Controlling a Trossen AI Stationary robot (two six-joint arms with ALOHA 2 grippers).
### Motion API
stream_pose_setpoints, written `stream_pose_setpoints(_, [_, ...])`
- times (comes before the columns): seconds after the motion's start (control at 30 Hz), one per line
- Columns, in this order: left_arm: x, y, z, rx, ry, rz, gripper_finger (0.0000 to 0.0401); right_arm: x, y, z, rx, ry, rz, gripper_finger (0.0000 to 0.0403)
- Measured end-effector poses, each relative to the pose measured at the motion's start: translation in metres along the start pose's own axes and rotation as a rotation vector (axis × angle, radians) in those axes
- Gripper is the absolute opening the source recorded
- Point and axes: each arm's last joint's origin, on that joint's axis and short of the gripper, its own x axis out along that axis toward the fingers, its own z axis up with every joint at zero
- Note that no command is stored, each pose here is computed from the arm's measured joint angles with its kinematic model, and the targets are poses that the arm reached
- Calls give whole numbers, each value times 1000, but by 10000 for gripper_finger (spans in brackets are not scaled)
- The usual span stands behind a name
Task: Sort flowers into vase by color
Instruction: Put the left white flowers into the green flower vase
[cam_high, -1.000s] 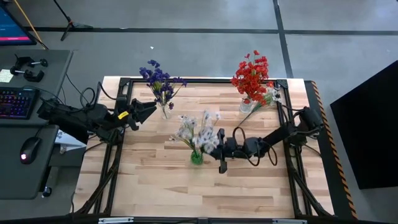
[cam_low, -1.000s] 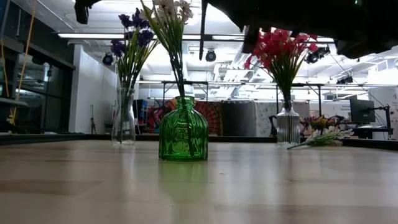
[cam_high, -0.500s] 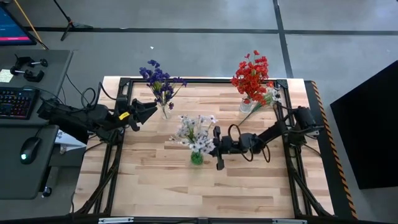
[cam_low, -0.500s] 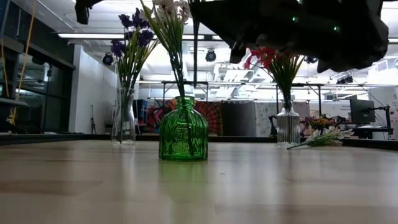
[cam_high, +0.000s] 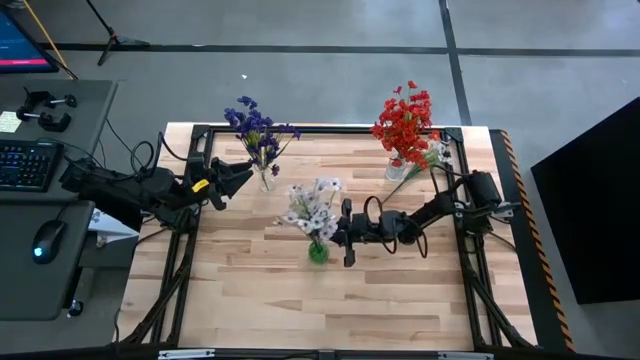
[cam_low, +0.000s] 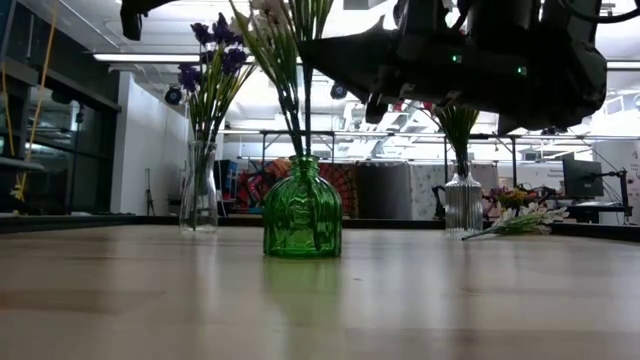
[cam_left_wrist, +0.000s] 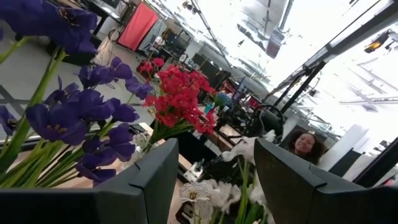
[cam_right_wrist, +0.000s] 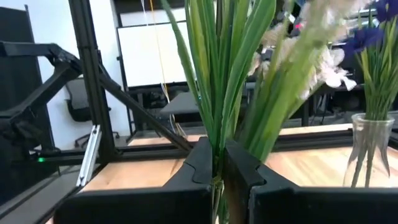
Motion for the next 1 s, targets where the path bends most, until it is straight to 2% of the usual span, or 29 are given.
stream_pose_setpoints(0.33, [0, 0, 0, 7, -5, 8, 197, -1, -1, -11, -17, 113, -6, 0])
stream_pose_setpoints(0.67, [0, 0, 0, 0, -5, 8, 197, -1, -1, -11, 50, 118, -17, 7])
stream_pose_setpoints(0.77, [0, 0, 0, 1, -5, 8, 197, -1, -2, -11, 76, 114, -51, 37])
stream_pose_setpoints(1.0, [0, 0, 0, 1, -4, 8, 197, -1, -2, -10, 92, 109, -63, 139])
